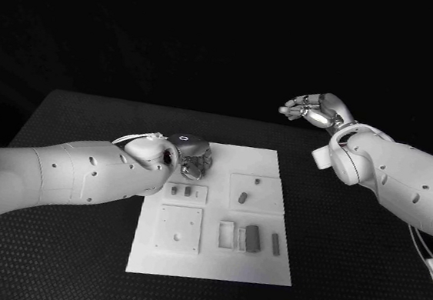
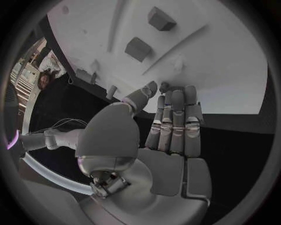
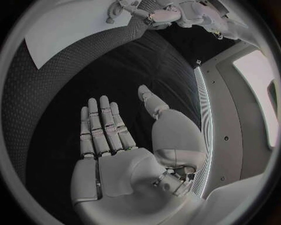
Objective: Assemble the parts on the task board
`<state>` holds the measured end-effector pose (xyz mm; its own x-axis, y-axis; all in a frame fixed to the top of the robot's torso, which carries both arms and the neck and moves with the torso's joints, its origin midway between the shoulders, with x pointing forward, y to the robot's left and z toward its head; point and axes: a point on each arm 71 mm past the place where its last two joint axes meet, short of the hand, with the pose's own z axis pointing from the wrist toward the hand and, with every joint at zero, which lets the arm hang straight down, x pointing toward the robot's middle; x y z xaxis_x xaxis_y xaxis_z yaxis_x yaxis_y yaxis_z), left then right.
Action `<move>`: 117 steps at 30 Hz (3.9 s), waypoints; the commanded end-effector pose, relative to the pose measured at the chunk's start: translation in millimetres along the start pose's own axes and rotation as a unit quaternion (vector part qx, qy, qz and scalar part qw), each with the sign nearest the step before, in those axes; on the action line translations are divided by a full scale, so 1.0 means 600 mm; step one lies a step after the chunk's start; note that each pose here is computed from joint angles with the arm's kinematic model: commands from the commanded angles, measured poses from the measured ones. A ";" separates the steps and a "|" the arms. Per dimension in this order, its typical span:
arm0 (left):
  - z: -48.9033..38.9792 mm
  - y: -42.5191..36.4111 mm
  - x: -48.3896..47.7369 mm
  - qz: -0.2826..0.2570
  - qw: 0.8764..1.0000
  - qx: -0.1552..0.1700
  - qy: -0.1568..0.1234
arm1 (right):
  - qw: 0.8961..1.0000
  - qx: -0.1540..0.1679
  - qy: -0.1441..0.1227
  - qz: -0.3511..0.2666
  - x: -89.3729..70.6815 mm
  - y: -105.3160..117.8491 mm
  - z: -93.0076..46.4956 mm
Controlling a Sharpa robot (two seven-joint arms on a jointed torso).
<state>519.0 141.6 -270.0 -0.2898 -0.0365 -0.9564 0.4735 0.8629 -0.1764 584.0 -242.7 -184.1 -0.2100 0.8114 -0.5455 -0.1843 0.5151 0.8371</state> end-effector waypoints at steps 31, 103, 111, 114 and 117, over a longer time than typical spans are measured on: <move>0.001 -0.008 0.013 0.001 1.000 0.011 0.022 | 1.000 -0.005 0.010 0.003 0.004 0.002 0.000; -0.048 0.043 -0.037 -0.081 0.996 -0.003 -0.034 | 1.000 -0.001 0.006 0.004 -0.002 -0.005 -0.004; -0.060 0.054 -0.033 -0.083 0.996 -0.011 -0.020 | 1.000 0.001 0.005 0.003 -0.005 -0.007 -0.005; -0.063 0.056 -0.030 -0.082 0.996 -0.011 -0.017 | 1.000 0.001 0.005 0.004 -0.005 -0.007 -0.006; -0.064 0.059 -0.027 -0.080 0.997 -0.013 -0.013 | 1.000 0.001 0.005 0.004 -0.005 -0.007 -0.006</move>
<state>509.1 192.6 -250.3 -0.3139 -0.1939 -0.9294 0.4050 0.8581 -0.3158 582.6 -250.0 -186.0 -0.2072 0.8135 -0.5433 -0.1738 0.5159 0.8388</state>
